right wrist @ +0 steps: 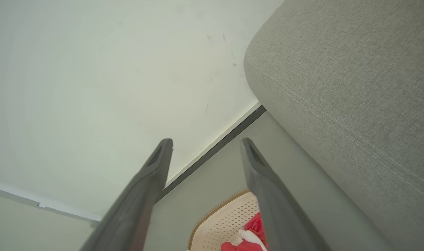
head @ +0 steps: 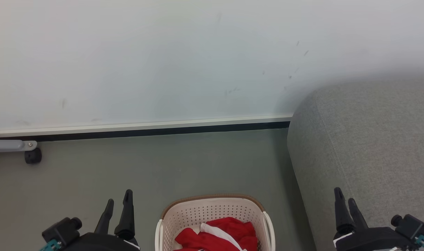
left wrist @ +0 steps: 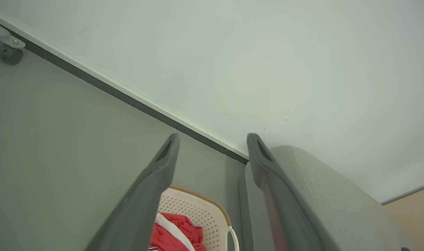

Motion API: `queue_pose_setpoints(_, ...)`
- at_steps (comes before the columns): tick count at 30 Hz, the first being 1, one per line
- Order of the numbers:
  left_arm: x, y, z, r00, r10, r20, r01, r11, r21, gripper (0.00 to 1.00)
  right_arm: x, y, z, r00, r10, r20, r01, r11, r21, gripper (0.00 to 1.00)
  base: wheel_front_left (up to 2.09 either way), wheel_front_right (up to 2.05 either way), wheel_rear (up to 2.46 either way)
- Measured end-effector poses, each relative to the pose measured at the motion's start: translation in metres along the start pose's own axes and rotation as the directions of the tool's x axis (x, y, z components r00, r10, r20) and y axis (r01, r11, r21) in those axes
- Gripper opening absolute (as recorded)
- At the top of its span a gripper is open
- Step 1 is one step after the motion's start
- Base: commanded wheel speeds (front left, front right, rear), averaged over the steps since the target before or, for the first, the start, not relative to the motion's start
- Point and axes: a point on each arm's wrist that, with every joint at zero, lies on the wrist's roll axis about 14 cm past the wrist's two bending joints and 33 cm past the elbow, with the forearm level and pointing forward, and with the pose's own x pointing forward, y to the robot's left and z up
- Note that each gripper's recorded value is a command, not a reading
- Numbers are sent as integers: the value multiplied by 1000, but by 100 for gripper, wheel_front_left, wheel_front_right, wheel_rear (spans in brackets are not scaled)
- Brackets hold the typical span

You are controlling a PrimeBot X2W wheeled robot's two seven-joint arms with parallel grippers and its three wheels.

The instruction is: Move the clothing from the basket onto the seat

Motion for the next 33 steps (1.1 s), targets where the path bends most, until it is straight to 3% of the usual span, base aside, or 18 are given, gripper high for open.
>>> queue_pose_setpoints(7, -1, -3, 1, 1000, -9, 15, 7, 992, 125, 100, -1, 7, -5, 1000, 24, -3, -24, 991, -132, 100, 0, 0, 0)
queue_pose_setpoints(17, -6, -8, -1, 999, -37, 29, 27, 955, 295, 100, -4, 15, -7, 998, 57, 6, -53, 955, -292, 100, 0, 0, 0)
queue_pose_setpoints(33, -15, -10, -2, 996, -65, 68, 24, 874, 485, 100, -9, 34, -12, 989, 149, 18, -117, 846, -520, 100, 0, 0, 0)
